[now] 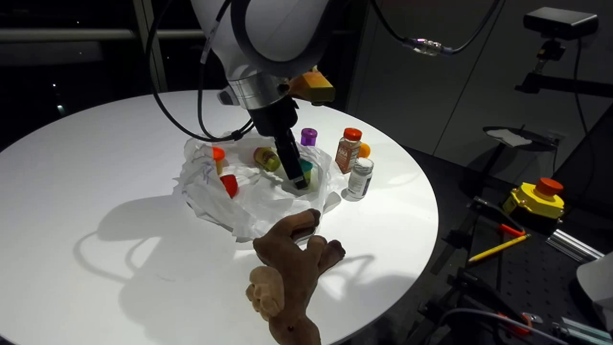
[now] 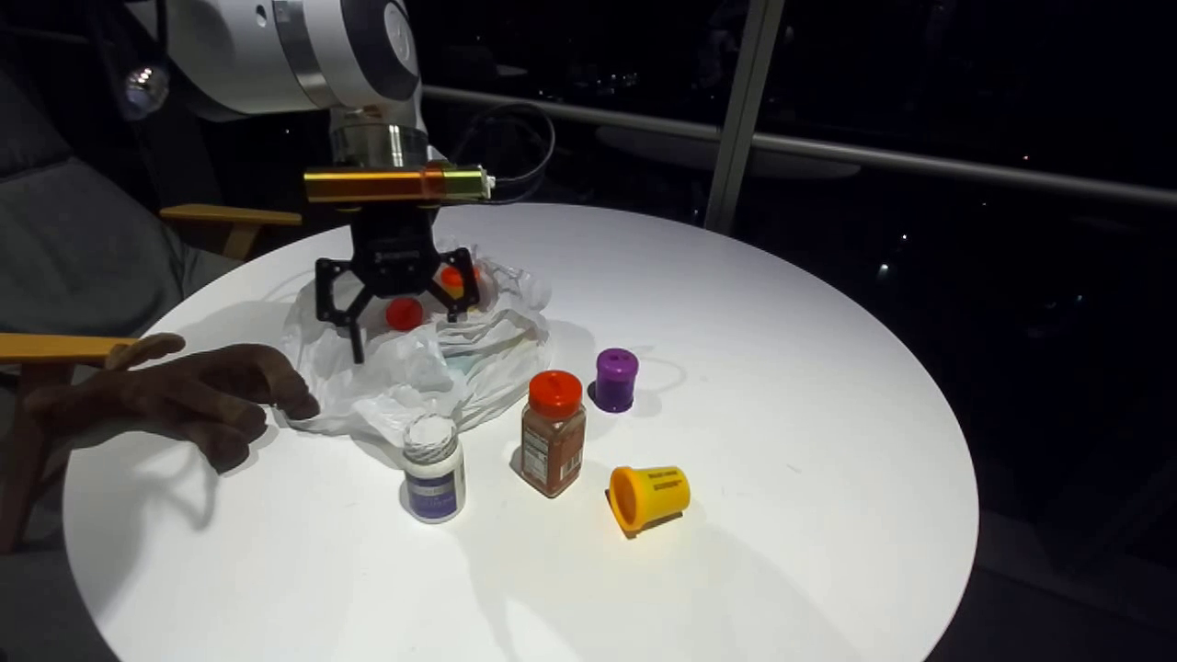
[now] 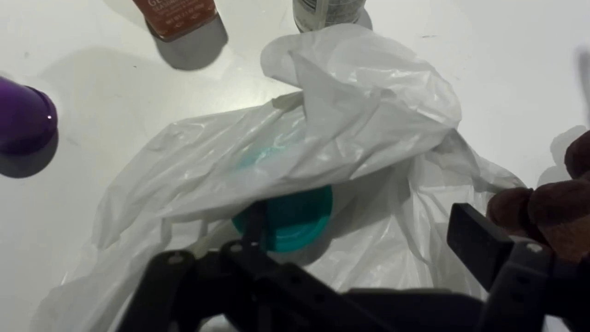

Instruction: Pick the object in the plastic bag and put them on the table

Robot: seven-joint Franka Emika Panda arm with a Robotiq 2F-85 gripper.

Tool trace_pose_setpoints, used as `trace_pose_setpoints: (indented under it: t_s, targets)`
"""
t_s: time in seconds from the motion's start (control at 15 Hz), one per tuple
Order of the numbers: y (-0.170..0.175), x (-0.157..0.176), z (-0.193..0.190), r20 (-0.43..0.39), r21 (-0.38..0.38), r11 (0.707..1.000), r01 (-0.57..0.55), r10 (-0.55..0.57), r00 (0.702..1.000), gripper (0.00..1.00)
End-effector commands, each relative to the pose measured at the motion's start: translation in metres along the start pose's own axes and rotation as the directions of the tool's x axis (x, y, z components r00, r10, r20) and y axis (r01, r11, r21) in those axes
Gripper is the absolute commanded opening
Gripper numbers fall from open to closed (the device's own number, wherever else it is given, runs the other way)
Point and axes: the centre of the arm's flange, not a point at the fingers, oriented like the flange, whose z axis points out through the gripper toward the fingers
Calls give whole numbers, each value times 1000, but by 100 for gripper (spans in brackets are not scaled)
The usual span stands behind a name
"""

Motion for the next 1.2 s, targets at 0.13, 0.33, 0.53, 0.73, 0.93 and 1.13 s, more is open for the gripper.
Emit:
trace_pose_setpoints:
  t_s: [0.13, 0.33, 0.53, 0.73, 0.93, 1.13]
  targets:
    - [1, 13, -9, 16, -38, 997, 61, -61, 998, 100]
    - [0, 11, -11, 21, -58, 995, 76, -75, 997, 100]
    - [0, 7, -14, 14, -84, 992, 91, -90, 996, 100]
    - [8, 8, -10, 22, -92, 992, 84, -82, 996, 100]
    - [18, 9, -9, 28, -81, 994, 71, -69, 997, 100]
    - [27, 9, -8, 36, -66, 996, 56, -54, 998, 100]
